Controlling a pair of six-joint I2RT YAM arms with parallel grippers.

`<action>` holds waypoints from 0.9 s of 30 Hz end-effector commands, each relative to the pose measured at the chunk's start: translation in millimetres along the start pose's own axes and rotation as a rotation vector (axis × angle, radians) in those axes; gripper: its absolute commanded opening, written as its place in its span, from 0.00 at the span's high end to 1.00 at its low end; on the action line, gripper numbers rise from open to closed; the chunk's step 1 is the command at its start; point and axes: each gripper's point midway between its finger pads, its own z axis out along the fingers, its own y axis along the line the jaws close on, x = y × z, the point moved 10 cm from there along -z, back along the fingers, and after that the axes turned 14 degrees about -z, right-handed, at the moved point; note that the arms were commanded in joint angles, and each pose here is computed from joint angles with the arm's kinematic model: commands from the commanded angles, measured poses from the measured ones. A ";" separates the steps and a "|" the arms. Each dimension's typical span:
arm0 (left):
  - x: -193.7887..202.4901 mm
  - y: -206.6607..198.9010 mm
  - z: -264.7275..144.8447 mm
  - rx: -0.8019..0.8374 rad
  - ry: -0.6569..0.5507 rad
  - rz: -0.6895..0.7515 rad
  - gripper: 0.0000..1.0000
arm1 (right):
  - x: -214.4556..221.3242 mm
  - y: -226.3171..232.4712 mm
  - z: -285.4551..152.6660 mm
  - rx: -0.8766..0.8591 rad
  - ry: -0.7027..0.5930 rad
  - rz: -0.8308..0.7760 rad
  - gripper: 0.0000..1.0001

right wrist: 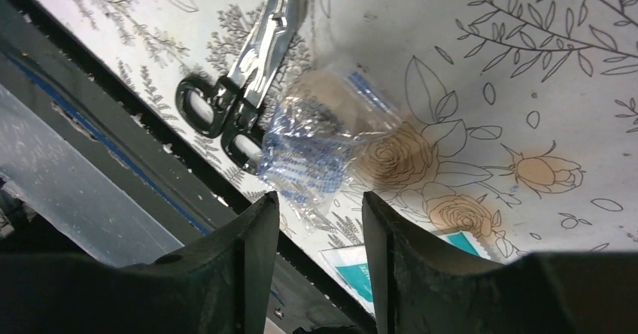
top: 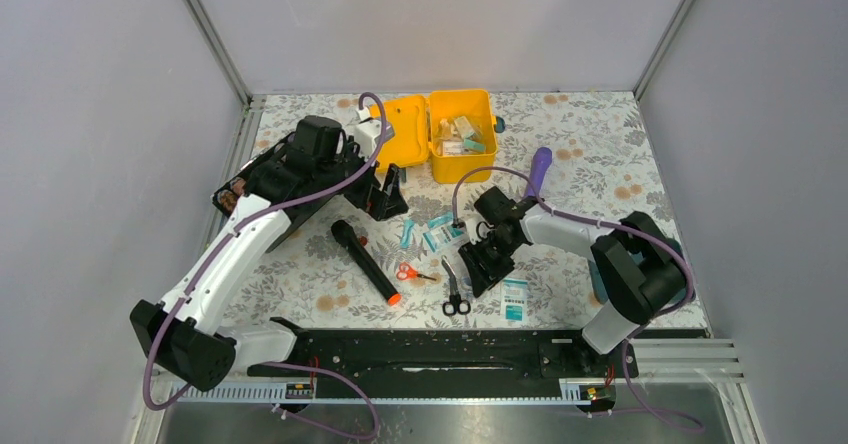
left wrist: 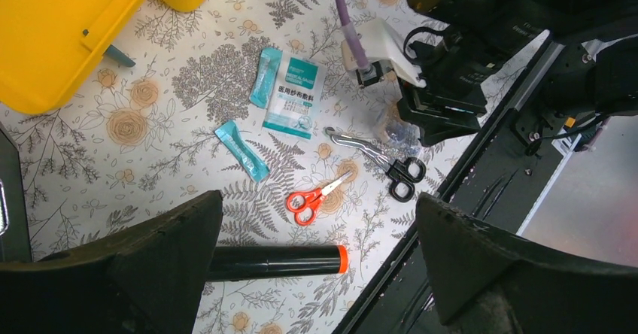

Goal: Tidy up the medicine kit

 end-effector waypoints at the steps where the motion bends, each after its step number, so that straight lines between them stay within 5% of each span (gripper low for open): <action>1: -11.6 -8.4 -11.3 0.036 -0.064 0.044 0.01 | -11.5 -1.6 2.4 0.034 0.007 0.024 0.49; 5: -13.1 -7.6 -9.3 0.046 -0.067 0.035 0.02 | -12.5 -1.0 6.7 0.028 0.036 0.059 0.56; 9: -17.2 -4.4 -7.3 0.050 -0.071 0.022 0.02 | -13.0 -0.8 6.5 0.019 0.037 0.049 1.00; 20: -28.7 2.8 -7.1 0.034 -0.049 0.088 0.05 | -20.3 19.6 -80.2 0.205 -0.146 -0.277 1.00; 27: -48.3 1.6 -8.6 0.025 -0.057 0.155 0.06 | -80.3 -4.1 -149.6 0.335 -0.413 -0.303 1.00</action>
